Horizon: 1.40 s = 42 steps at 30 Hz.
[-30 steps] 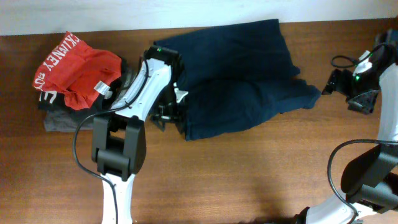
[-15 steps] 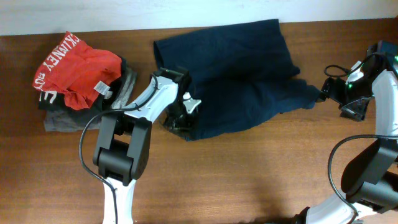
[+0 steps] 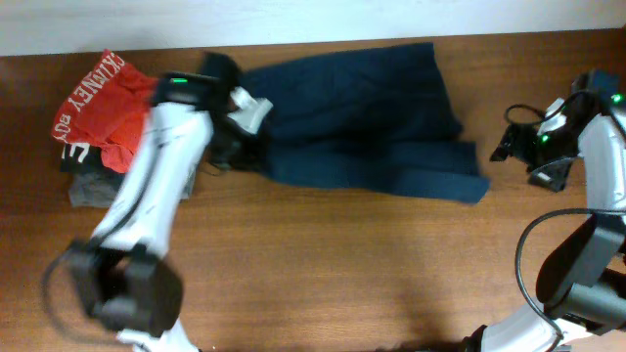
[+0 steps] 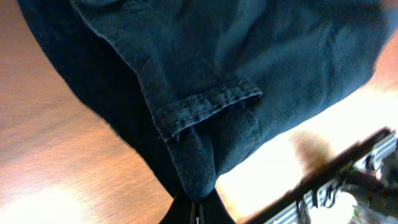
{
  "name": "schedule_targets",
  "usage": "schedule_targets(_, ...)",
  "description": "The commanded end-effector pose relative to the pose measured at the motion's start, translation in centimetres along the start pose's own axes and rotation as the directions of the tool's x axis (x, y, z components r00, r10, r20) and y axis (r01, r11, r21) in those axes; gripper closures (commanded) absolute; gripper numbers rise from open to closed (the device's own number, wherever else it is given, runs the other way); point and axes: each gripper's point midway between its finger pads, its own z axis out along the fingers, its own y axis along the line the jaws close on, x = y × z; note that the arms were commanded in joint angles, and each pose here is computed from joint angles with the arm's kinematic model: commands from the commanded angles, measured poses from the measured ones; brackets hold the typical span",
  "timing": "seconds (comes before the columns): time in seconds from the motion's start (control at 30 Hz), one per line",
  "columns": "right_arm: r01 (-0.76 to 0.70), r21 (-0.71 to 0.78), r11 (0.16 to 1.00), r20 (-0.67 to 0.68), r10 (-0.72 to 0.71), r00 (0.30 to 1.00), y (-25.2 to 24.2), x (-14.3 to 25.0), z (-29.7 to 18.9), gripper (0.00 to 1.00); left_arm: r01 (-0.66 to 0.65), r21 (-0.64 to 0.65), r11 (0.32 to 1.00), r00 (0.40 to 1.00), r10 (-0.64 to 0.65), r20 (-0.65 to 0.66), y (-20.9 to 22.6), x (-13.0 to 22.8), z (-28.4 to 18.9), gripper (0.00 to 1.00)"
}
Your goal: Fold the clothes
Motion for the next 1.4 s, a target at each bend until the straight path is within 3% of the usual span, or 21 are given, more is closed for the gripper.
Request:
schedule_targets(0.0, 0.074, -0.12, 0.99, -0.069, -0.083, 0.994, 2.3, 2.5, 2.8, 0.11, -0.032, -0.014, 0.999, 0.999, 0.032, 0.03, -0.2, 0.0, -1.1, 0.99)
schedule_targets(0.07, 0.118, -0.209, 0.971, -0.083, -0.137, 0.987, 3.9, 4.0, 4.8, 0.12, -0.034, -0.02, 0.999, 0.999, 0.035, 0.035, -0.1, -0.2, -1.0, 1.0)
schedule_targets(0.23, 0.14, -0.242, 0.96, -0.116, -0.172, 0.978, 4.7, 6.2, 7.3, 0.16, -0.042, -0.035, 0.999, 0.998, 0.044, 0.053, 0.1, -0.7, -1.0, 0.99)
schedule_targets(0.33, 0.144, -0.242, 0.96, -0.129, -0.179, 0.975, 4.8, 6.7, 7.4, 0.26, -0.042, -0.05, 0.998, 0.997, 0.045, 0.056, 0.4, -0.8, -1.0, 1.0)
schedule_targets(0.5, 0.169, -0.247, 0.954, -0.063, -0.19, 0.98, 5.0, 5.1, 7.5, 0.26, -0.02, -0.087, 0.996, 0.999, 0.023, 0.034, 1.0, -0.2, -1.0, 0.99)
schedule_targets(0.73, 0.226, -0.253, 0.94, 0.037, -0.225, 0.974, 6.6, 3.2, 8.0, 0.31, 0.095, -0.206, 0.974, 0.988, -0.117, -0.098, 3.4, 3.7, -1.7, 0.99)
schedule_targets(1.13, 0.076, -0.156, 0.985, -0.337, -0.126, 0.933, 4.0, 11.7, 7.1, 0.25, 0.169, -0.275, 0.947, 0.98, -0.191, -0.055, 5.5, 3.4, -2.3, 0.98)
schedule_targets(1.23, 0.079, -0.097, 0.992, -0.381, -0.111, 0.918, 2.8, 12.8, 6.9, 0.25, 0.166, -0.273, 0.947, 0.982, -0.184, -0.041, 5.5, 3.0, -2.3, 0.98)
schedule_targets(1.37, 0.061, -0.156, 0.986, -0.406, -0.121, 0.906, 3.9, 14.2, 7.6, 0.26, 0.166, -0.273, 0.948, 0.983, -0.181, -0.031, 5.6, 2.7, -2.3, 0.98)
